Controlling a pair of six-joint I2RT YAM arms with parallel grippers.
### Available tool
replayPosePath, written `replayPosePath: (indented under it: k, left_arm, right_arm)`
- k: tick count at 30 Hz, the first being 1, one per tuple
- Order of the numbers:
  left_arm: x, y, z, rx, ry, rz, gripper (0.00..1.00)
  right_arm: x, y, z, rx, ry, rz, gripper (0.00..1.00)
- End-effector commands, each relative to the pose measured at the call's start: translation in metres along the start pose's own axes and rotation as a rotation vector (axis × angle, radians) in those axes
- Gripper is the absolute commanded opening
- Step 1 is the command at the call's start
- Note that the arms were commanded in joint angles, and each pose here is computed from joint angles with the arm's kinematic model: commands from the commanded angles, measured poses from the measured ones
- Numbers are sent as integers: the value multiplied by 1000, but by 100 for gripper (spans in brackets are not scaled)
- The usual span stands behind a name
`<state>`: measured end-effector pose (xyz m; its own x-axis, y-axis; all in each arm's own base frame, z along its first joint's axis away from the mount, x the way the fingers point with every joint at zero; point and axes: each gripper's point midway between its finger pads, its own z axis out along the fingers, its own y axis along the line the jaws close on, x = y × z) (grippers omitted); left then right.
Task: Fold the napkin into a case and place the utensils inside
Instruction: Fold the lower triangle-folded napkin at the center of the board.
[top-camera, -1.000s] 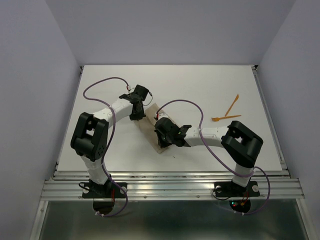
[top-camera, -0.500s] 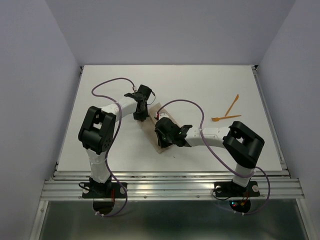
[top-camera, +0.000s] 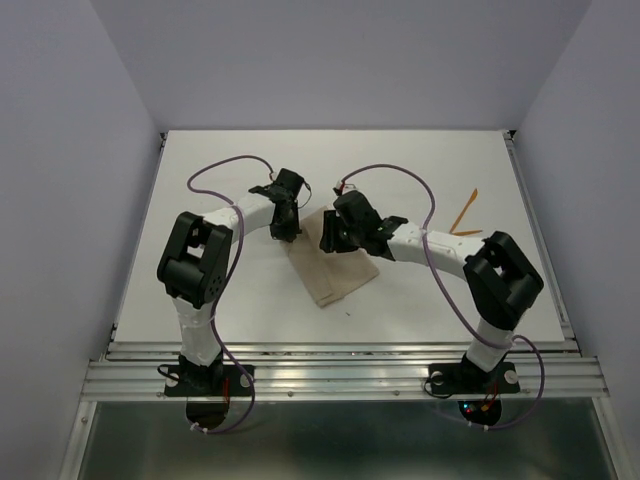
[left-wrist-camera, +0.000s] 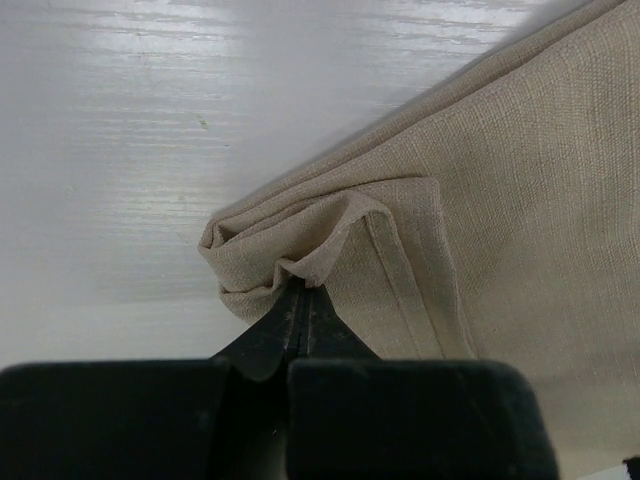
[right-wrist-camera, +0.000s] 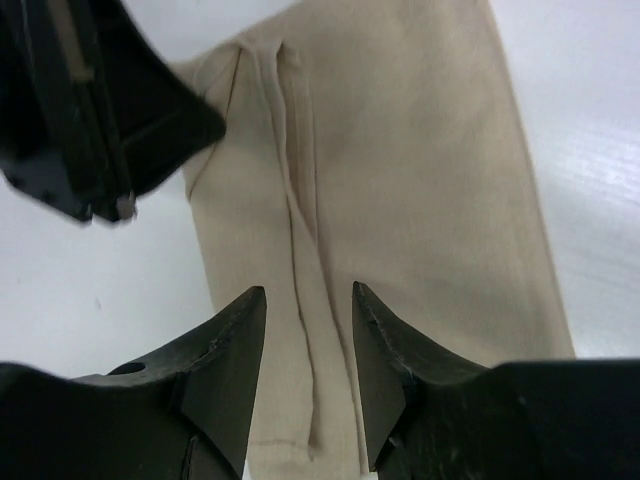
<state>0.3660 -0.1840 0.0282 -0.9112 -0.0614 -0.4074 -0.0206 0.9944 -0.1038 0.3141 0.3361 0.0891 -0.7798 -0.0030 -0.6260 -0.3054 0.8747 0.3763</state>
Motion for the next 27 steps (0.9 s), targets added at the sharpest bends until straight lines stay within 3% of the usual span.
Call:
replayPosePath:
  k: [1, 6, 16, 27]
  left_arm:
    - [-7, -14, -3, 58, -9, 28, 0]
    - [-10, -17, -4, 75, -11, 42, 0]
    - [-9, -24, -6, 108, 6, 38, 0]
    - [-12, -24, -9, 113, 0, 38, 0]
  right_arm:
    - [-24, 14, 22, -79, -7, 19, 46]
    - [-48, 31, 42, -131, -21, -2, 47]
    - [-47, 43, 74, -180, 19, -17, 50]
    - [-52, 23, 83, -76, -27, -33, 48]
